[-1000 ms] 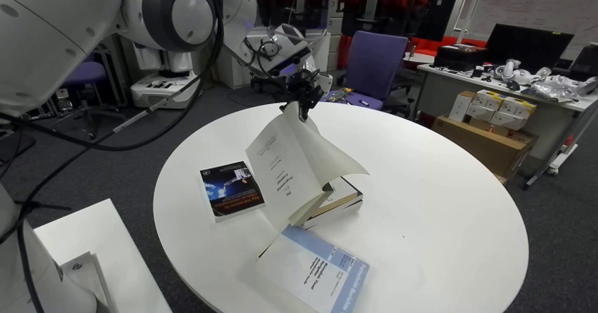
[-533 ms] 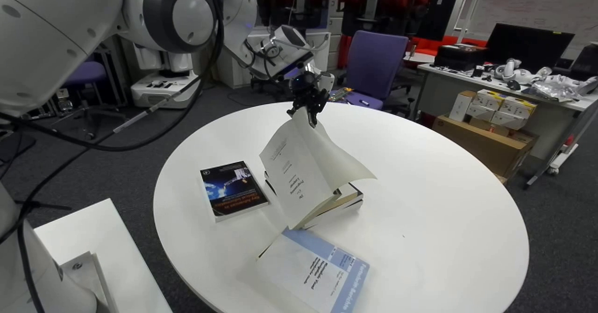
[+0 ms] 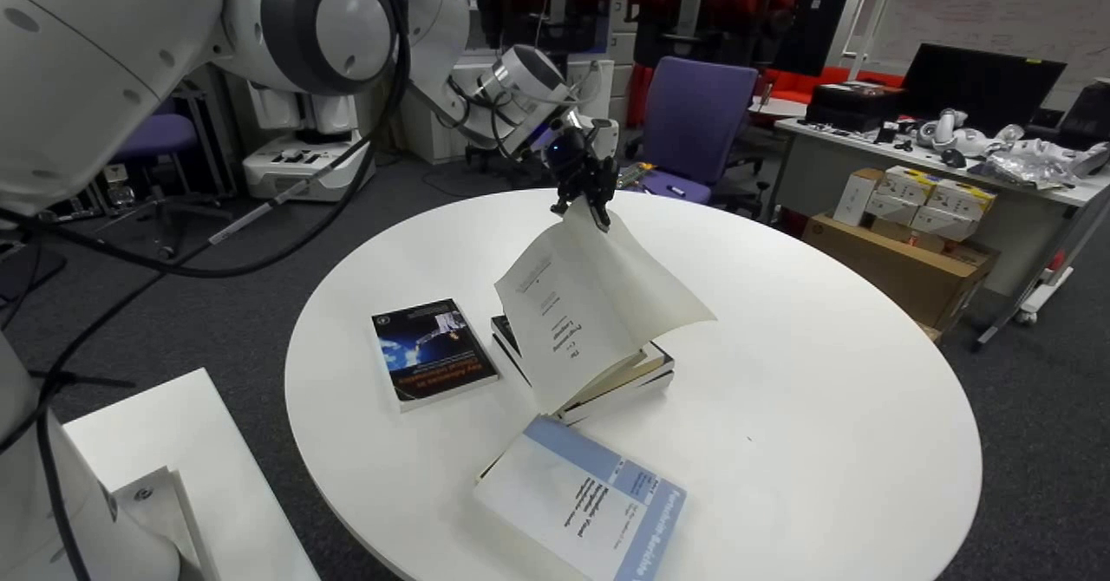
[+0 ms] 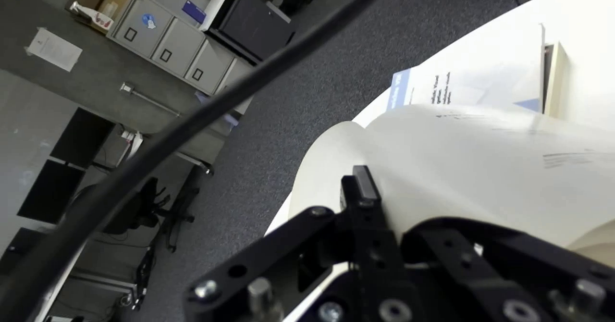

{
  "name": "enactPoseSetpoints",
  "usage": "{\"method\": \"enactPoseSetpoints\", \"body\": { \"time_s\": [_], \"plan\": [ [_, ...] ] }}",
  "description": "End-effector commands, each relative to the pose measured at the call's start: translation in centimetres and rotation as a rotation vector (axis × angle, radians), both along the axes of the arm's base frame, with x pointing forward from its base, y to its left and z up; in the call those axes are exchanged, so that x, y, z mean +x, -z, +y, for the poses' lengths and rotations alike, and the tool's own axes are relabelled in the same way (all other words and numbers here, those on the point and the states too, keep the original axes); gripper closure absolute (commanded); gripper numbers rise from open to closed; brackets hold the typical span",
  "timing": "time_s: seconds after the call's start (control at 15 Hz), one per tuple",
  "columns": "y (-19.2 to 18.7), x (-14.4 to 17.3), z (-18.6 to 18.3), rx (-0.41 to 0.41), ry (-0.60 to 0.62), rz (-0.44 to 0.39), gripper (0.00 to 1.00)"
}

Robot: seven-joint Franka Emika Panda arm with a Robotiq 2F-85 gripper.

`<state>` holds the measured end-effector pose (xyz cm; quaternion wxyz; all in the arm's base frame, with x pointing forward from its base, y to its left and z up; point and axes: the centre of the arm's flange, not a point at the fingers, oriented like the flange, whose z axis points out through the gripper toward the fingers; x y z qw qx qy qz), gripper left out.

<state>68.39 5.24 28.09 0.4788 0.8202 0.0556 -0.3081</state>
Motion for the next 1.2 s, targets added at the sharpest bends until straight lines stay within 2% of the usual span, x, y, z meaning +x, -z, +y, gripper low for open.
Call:
{"method": "enactPoseSetpoints", "body": {
  "time_s": [0.0, 0.47, 0.73, 0.87, 1.13],
  "plan": [
    [-2.8, 0.1, 0.2, -0.063, -0.043, -0.088, 1.00],
    [-1.8, 0.8, 1.5, -0.150, -0.080, -0.199, 1.00],
    [-1.3, 1.2, 1.2, -0.269, -0.089, -0.252, 1.00],
    [-0.7, 1.4, 1.2, -0.325, -0.101, -0.264, 1.00],
    [1.7, 1.4, 2.5, -0.381, -0.158, -0.236, 1.00]
  ]
}}
